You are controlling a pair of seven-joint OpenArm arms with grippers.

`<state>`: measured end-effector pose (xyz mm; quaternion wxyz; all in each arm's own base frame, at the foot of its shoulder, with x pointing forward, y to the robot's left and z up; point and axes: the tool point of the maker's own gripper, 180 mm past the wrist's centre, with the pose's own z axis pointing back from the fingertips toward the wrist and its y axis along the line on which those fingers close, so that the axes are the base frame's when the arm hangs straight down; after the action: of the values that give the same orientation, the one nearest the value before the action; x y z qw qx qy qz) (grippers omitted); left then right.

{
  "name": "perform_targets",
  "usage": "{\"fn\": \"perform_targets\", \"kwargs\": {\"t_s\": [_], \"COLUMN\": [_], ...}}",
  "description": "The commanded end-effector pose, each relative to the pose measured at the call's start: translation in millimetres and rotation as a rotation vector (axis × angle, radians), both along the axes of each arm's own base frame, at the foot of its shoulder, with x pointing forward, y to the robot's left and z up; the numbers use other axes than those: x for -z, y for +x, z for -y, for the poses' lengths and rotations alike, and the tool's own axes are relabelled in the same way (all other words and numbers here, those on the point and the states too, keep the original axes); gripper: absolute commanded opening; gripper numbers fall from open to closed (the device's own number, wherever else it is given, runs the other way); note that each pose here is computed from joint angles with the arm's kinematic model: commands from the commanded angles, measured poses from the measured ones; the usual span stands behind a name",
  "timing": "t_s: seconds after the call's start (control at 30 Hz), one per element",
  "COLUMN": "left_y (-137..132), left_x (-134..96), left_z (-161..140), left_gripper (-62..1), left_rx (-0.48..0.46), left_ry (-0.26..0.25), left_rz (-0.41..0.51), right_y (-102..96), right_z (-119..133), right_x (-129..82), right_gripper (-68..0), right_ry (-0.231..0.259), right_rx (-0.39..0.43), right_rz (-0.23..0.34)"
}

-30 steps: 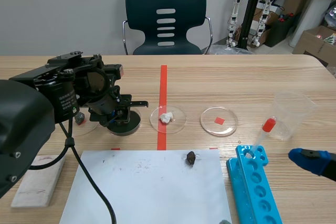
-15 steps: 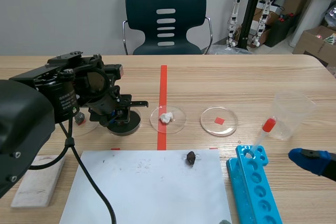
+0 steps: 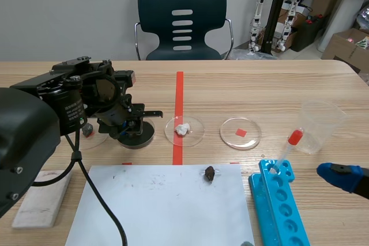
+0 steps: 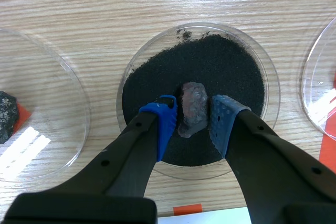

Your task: Lower the mineral onto the iron filings and hold still

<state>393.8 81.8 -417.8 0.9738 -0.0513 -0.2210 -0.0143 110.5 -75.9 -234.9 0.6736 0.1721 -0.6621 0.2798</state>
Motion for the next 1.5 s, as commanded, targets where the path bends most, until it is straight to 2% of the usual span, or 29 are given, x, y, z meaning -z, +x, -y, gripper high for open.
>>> {"fn": "perform_targets", "kwargs": {"t_s": [0.0,0.33,0.53,0.67,0.83,0.97,1.13,1.33,1.47], "left_y": [9.8,12.7,7.0,-7.0,-43.8,-86.8,-143.7,-192.9,-216.9], "left_x": [-9.6,-25.1,-57.8,-88.0,-132.7,-159.7,-180.9,-191.3,-196.0], "left_z": [2.5,4.7,-0.4,-5.0,0.3,18.2,40.7,53.4,63.4], "left_gripper": [-47.9,-47.9,-47.9,-47.9,-47.9,-47.9,-47.9,-47.9,-47.9], "left_rx": [0.001,0.021,0.049,0.079,0.181,0.309,0.447,0.543,0.614], "left_ry": [-0.007,-0.018,-0.018,-0.018,-0.027,-0.08,-0.153,-0.138,-0.146], "left_rz": [0.029,0.089,0.213,0.355,0.595,0.746,0.864,0.949,0.992], "right_y": [3.0,3.0,3.0,3.0,3.0,3.0,3.0,3.0,3.0], "right_z": [-0.2,-0.2,-0.2,-0.2,-0.2,-0.2,-0.2,-0.2,-0.2], "right_x": [-7.9,-7.9,-7.9,-7.9,-7.9,-7.9,-7.9,-7.9,-7.9], "right_gripper": [0.4,0.4,0.4,0.4,0.4,0.4,0.4,0.4,0.4], "right_ry": [0.019,0.019,0.019,0.019,0.019,0.019,0.019,0.019,0.019], "right_rx": [0.0,0.0,0.0,0.0,0.0,0.0,0.0,0.0,0.0], "right_rz": [0.028,0.028,0.028,0.028,0.028,0.028,0.028,0.028,0.028]}}
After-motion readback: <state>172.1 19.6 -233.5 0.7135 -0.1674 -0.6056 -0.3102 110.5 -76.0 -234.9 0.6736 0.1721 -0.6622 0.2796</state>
